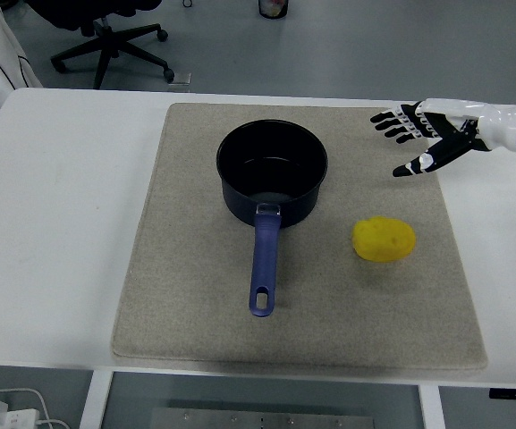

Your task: Put the potato in the blue pot

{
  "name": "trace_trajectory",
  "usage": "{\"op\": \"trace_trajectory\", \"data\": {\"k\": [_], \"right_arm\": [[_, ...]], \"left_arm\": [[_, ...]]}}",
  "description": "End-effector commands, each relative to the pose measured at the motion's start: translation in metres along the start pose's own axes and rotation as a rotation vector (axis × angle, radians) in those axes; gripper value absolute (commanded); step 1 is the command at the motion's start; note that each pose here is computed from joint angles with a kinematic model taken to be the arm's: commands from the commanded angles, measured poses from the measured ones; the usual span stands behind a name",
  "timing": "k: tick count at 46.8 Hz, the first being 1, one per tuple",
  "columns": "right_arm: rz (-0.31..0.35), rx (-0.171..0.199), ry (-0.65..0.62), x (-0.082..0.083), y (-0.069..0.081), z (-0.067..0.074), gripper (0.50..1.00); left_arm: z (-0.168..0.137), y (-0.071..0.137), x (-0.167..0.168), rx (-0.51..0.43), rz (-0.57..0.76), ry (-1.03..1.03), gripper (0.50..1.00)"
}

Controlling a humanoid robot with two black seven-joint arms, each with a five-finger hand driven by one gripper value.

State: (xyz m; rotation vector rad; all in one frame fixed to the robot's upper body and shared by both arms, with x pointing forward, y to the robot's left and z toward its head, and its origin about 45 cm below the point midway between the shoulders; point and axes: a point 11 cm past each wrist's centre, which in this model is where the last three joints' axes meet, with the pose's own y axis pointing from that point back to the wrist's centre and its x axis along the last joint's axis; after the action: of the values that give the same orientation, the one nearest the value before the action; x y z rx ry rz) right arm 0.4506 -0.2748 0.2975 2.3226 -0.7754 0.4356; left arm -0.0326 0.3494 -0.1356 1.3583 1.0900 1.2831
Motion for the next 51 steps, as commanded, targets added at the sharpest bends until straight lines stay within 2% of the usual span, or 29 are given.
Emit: {"op": "trace_trajectory", "data": {"k": [1,11,19,31,38,51], "right_arm": [[-0.015,-0.023,0.052,-0.003,0.007,0.004,0.928],[-0.057,-0.018,0.119,-0.014,0.02,0.001,0.928],[-0.088,-0.017,0.14,-0.026,0.024,0.002,0.928],[-0.082,-0.04,0.11,-0.043,0.022,0.023,0.928],[-0.095,-0.038,0.101,-0.055,0.025,0.028,0.928],[-0.093,-0.007,0.11,-0.069,0.023,0.033,0.928]], "left_arm": [[0.0,0.0,0.0,0.0,0.0,0.001,0.996],[0.0,0.0,0.0,0.0,0.0,0.001,0.996],[0.0,0.0,0.0,0.0,0.0,0.001,0.996],[0.0,0.0,0.0,0.0,0.0,0.001,0.996],[0.0,0.0,0.0,0.0,0.0,0.0,0.996],[0.0,0.0,0.0,0.0,0.0,0.001,0.996]]}}
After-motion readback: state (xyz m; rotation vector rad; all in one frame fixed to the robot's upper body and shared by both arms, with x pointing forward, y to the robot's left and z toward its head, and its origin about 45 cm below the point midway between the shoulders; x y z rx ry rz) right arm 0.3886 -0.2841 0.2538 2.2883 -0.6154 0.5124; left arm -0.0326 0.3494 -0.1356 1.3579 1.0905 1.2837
